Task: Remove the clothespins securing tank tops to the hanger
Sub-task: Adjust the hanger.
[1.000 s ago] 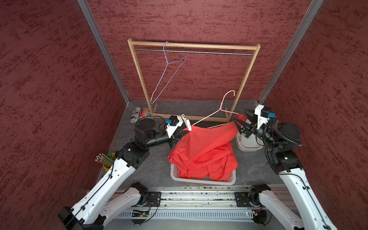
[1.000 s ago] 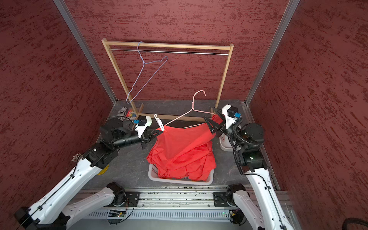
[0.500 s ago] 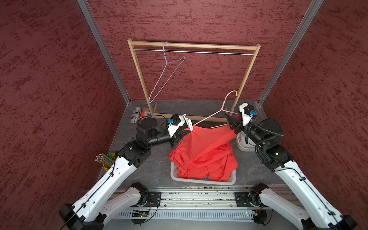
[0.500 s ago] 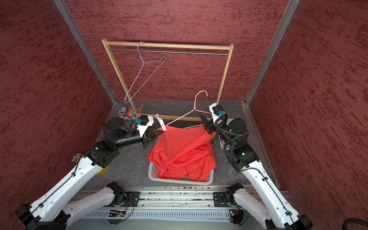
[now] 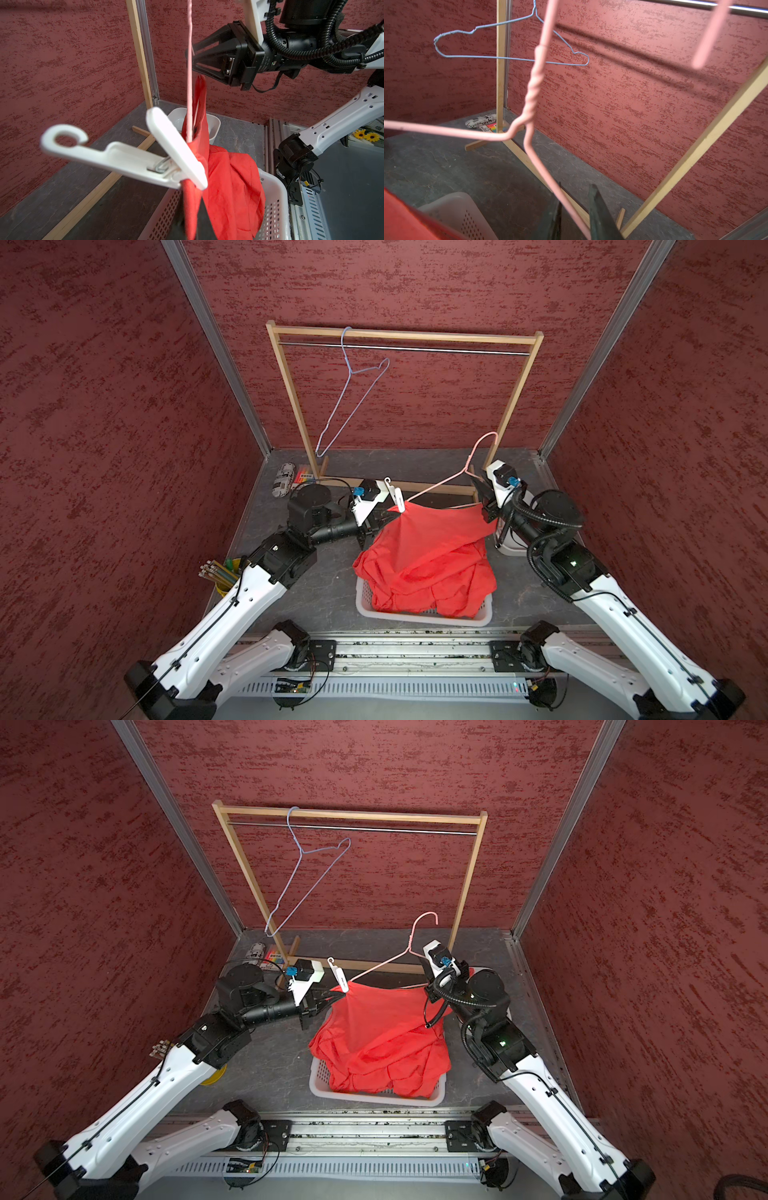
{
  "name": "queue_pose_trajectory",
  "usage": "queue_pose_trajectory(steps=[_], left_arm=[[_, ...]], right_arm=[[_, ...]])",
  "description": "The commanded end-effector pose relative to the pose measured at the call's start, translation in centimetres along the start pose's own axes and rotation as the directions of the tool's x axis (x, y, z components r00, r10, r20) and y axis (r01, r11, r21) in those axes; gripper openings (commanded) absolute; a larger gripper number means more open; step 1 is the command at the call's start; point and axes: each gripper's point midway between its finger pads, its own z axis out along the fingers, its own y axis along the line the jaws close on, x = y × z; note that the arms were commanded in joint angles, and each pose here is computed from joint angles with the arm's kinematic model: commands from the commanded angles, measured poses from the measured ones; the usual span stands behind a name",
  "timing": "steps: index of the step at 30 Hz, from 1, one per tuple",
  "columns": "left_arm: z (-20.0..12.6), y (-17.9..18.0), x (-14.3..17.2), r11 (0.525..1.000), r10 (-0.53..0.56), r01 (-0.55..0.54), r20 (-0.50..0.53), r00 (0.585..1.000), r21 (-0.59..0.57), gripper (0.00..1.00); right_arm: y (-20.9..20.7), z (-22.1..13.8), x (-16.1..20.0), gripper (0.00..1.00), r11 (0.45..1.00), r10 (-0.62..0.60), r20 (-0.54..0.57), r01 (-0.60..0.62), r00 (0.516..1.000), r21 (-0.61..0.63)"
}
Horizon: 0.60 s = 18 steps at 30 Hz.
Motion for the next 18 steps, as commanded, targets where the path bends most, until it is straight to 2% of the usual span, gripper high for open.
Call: queue_pose_trajectory(steps=[1, 3, 6, 7, 9, 10, 11, 13, 14, 18], left_arm=[[-0.6, -0.4, -1.7, 0.999, 0.032, -0.032, 0.052, 0.998, -0.004, 0.00], [-0.7, -0.3, -1.9, 0.999, 0.031, -0.031, 0.057, 0.998, -0.008, 0.00], [-0.6, 0.0, -1.8, 0.999, 0.030, -0.028, 0.054, 0.998, -0.025, 0.02], [-0.7, 0.3, -1.8, 0.999, 0.032, -0.030, 0.053, 0.998, -0.042, 0.10], [-1.1, 0.7, -1.6, 0.996, 0.046, -0.043, 0.038, 0.998, -0.075, 0.58], [-1.4, 0.8, -1.5, 0.995, 0.052, -0.049, 0.035, 0.998, -0.087, 0.69], [-1.8, 0.8, -1.7, 0.994, 0.062, -0.059, 0.041, 0.997, -0.091, 0.73], [-2.8, 0.7, -2.4, 0.993, 0.076, -0.068, 0.076, 0.994, -0.095, 0.90], [-3.3, 0.6, -2.6, 0.993, 0.080, -0.071, 0.093, 0.992, -0.091, 0.95], [-5.5, 1.1, -3.8, 0.993, 0.078, -0.062, 0.158, 0.984, -0.101, 0.97]], right_arm=[[-0.2, -0.7, -1.1, 0.13, 0.999, 0.048, 0.034, -0.048, 0.998, 0.008], [0.1, -0.8, -0.9, 0.02, 0.999, 0.045, 0.027, -0.045, 0.999, -0.007], [0.5, -1.5, -1.0, 0.00, 0.999, 0.036, 0.042, -0.034, 0.998, -0.029], [0.7, -1.8, -1.1, 0.00, 0.999, 0.026, 0.044, -0.024, 0.999, -0.037], [1.0, -2.2, -1.1, 0.00, 0.999, 0.013, 0.045, -0.011, 0.999, -0.052], [1.1, -2.4, -1.0, 0.00, 0.998, 0.005, 0.042, -0.003, 0.999, -0.059], [1.2, -2.6, -1.0, 0.00, 0.998, -0.001, 0.040, 0.004, 0.999, -0.066], [1.4, -2.9, -0.8, 0.00, 0.997, -0.008, 0.035, 0.010, 0.999, -0.071], [1.5, -3.0, -0.6, 0.00, 0.997, -0.010, 0.033, 0.013, 0.999, -0.076], [2.4, -3.0, 0.1, 0.00, 0.992, -0.029, 0.020, 0.032, 0.999, -0.120]])
